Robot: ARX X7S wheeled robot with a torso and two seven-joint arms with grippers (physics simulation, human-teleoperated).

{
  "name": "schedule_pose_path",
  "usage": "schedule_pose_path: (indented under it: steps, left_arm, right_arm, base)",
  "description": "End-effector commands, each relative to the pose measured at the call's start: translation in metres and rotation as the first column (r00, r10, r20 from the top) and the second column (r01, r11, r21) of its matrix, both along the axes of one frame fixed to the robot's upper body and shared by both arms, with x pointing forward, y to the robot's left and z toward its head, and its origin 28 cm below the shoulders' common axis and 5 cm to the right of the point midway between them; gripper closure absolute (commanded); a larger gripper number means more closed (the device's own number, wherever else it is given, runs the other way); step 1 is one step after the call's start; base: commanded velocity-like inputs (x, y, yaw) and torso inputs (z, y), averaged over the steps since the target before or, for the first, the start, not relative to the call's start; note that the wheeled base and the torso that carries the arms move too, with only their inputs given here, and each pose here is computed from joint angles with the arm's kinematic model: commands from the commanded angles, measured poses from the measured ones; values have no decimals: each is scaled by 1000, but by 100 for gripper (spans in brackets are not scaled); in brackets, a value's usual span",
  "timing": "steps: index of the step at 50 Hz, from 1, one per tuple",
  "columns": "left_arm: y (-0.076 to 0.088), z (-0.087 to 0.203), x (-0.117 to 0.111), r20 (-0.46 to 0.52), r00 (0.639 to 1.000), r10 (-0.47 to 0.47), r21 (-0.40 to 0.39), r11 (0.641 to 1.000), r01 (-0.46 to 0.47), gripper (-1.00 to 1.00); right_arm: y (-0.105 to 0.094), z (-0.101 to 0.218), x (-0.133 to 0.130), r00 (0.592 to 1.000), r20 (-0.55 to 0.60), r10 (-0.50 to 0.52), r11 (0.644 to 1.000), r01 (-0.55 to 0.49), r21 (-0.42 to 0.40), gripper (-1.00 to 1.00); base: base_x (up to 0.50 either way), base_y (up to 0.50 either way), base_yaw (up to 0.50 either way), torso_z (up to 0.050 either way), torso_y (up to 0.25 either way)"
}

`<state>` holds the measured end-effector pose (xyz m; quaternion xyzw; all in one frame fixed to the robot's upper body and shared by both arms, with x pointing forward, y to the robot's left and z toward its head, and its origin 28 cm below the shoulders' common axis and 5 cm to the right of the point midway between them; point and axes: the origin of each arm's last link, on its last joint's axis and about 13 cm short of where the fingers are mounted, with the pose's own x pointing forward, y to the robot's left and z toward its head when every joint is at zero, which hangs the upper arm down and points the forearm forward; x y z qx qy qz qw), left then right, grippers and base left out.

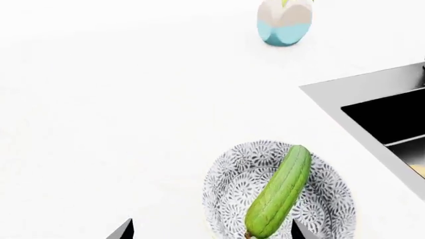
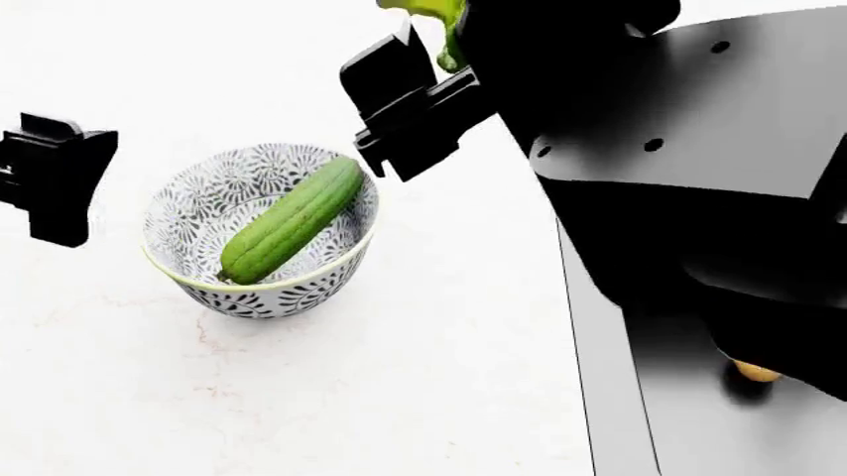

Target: Pick the cucumbers and broccolis from the sink and place them in one bowl. Place the apricot in the other bowl. Then turn off the sink faucet.

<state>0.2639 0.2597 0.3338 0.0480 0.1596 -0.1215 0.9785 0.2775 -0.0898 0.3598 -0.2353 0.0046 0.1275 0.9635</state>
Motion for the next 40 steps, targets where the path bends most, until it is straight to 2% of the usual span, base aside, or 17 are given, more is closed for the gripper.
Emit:
schedule_pose_path:
  steps: [1, 7, 15, 27, 40]
  left_arm:
    - [23, 14, -51, 128, 990, 57, -26, 998, -54, -100]
    - [23, 18, -55, 132, 990, 52, -38, 998, -48, -100]
    - [22, 22, -57, 137, 989, 50, -32, 998, -46, -100]
    - [23, 16, -55, 122, 991, 46, -22, 999, -44, -100]
    - [22, 18, -55, 122, 991, 49, -9, 999, -49, -100]
  right_arm:
    - [34, -8, 19, 981, -142, 132, 989, -139, -41, 100]
    - [47, -16, 21, 961, -221, 166, 979, -188, -85, 100]
    - [58, -7, 26, 959, -216, 184, 974, -208, -92, 100]
    - [70, 5, 25, 929, -262, 263, 959, -281, -33, 100]
    - [71, 5, 29, 899, -332, 286, 955, -295, 22, 100]
  base:
    - [0, 0, 0, 0, 0]
    - [0, 0, 0, 0, 0]
    - [0, 0, 0, 0, 0]
    - [0, 0, 0, 0, 0]
    - [0, 0, 0, 0, 0]
